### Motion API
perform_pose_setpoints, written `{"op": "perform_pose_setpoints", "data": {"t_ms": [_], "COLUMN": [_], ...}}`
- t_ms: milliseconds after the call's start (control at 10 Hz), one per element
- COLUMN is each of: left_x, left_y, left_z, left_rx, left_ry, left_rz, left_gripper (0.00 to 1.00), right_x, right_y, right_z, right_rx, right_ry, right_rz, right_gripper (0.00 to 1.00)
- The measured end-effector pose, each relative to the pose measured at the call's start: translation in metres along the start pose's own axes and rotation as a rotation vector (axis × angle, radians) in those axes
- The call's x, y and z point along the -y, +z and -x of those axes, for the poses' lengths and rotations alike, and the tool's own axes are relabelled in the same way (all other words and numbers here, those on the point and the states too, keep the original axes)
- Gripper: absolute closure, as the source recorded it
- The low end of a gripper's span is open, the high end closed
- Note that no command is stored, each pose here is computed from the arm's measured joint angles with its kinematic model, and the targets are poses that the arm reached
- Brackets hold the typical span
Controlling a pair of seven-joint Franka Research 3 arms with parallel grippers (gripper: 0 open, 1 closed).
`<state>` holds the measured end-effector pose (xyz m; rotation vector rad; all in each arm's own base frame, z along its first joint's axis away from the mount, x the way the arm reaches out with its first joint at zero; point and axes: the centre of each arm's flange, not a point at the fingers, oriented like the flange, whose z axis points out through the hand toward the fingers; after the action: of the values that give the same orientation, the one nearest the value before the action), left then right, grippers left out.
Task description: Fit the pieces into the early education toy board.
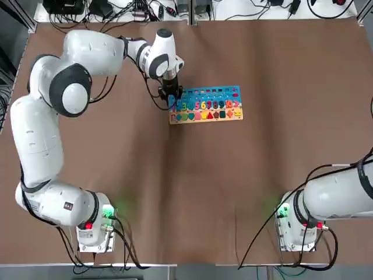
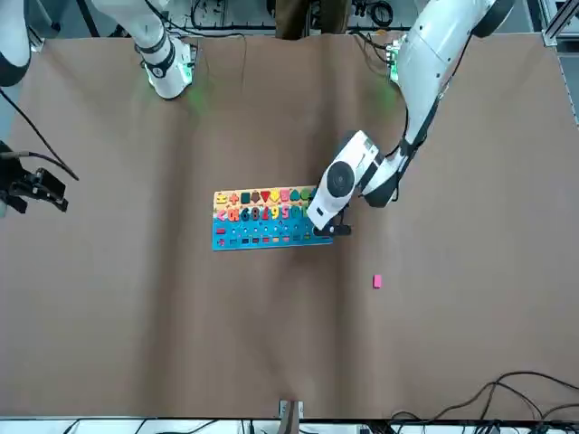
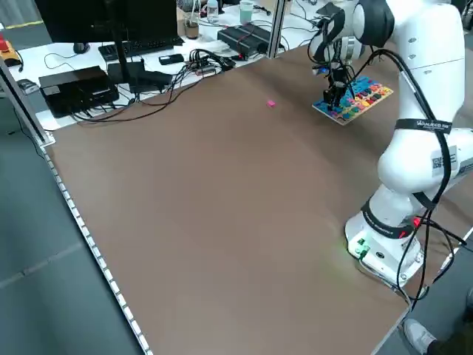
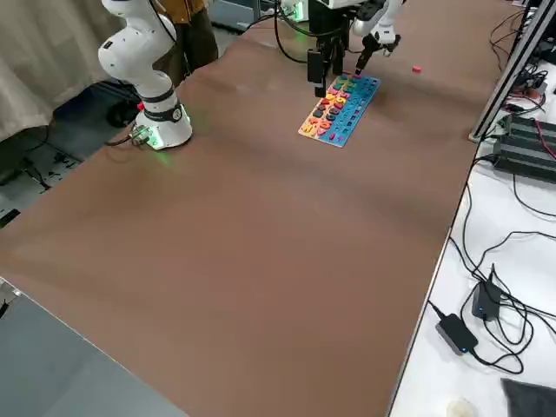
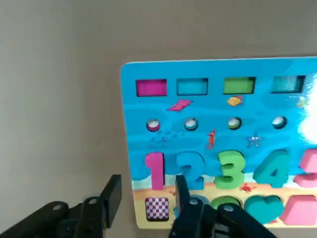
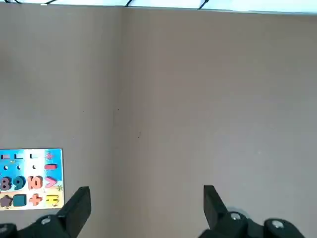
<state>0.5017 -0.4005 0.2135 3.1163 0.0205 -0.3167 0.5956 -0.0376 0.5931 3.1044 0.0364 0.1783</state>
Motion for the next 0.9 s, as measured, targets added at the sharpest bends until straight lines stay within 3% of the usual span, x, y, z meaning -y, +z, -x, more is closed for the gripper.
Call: {"op": "perform_pose_setpoints", "data": {"t_ms": [400, 600, 900], "left_x": [0.007, 0.046, 0.153], "left_y": [-0.02, -0.076, -0.161], "left_z": [-0.006, -0.046, -0.13], "left_rx": [-0.022, -0.105, -0.231], "left_ry": [-0.014, -0.052, -0.085], "left_rz": [0.001, 0.049, 0.117], "left_gripper": [0.48, 0.48, 0.48], "right_x": [-0.008, -0.005, 0.006], "right_y": [0.0, 0.001, 0.003], "right_z": [0.001, 0.002, 0.002], "right_rx": [0.006, 0.013, 0.023], "right_ry": [0.011, 0.007, -0.016], "right_rz": [0.001, -0.001, -0.005], "right_gripper": [0.0, 0.0, 0.0]}}
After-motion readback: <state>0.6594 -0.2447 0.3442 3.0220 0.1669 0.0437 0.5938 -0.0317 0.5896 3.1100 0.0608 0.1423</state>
